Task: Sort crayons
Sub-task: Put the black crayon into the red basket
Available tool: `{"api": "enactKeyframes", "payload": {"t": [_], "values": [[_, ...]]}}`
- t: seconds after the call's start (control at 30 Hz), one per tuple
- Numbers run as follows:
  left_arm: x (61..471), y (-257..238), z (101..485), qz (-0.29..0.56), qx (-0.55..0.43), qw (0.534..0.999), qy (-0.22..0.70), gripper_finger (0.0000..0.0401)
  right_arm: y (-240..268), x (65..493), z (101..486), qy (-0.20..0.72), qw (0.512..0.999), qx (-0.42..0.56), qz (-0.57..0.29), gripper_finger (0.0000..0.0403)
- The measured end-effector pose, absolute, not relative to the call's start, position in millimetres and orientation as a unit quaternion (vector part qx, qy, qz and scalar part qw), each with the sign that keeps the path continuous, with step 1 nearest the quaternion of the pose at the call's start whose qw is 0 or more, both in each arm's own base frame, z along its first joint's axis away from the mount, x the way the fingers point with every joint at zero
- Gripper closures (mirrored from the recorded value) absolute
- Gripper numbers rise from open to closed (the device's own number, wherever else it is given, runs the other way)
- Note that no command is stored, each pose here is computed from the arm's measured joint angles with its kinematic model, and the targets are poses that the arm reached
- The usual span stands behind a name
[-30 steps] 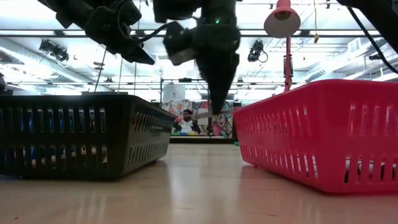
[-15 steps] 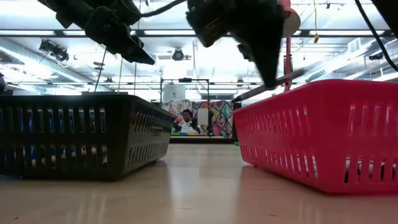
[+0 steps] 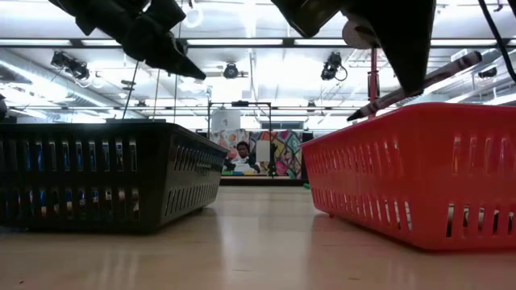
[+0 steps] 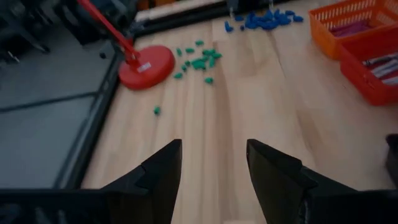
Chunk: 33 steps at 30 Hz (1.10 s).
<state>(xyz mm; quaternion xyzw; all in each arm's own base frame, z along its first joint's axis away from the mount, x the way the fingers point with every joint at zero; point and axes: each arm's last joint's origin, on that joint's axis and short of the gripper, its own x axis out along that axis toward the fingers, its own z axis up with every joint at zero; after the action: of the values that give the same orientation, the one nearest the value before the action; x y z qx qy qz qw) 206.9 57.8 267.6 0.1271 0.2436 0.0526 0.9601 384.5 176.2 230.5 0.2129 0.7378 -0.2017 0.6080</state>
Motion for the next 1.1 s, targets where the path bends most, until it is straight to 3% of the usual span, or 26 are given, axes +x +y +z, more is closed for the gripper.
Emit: {"api": "enactKeyframes", "payload": {"t": [0.33,0.87,1.1], "values": [[212,59,279,0.058,0.182,0.964,0.185,0.0209,184,389,227,0.69,0.634,0.249,-0.246,0.0363],[213,60,283,0.061,0.197,0.964,0.167,0.0209,187,383,161,0.668,0.629,0.283,-0.28,0.0353],[213,60,283,0.061,0.197,0.964,0.168,0.0209,187,381,150,0.677,0.622,0.29,-0.266,0.0352]]}}
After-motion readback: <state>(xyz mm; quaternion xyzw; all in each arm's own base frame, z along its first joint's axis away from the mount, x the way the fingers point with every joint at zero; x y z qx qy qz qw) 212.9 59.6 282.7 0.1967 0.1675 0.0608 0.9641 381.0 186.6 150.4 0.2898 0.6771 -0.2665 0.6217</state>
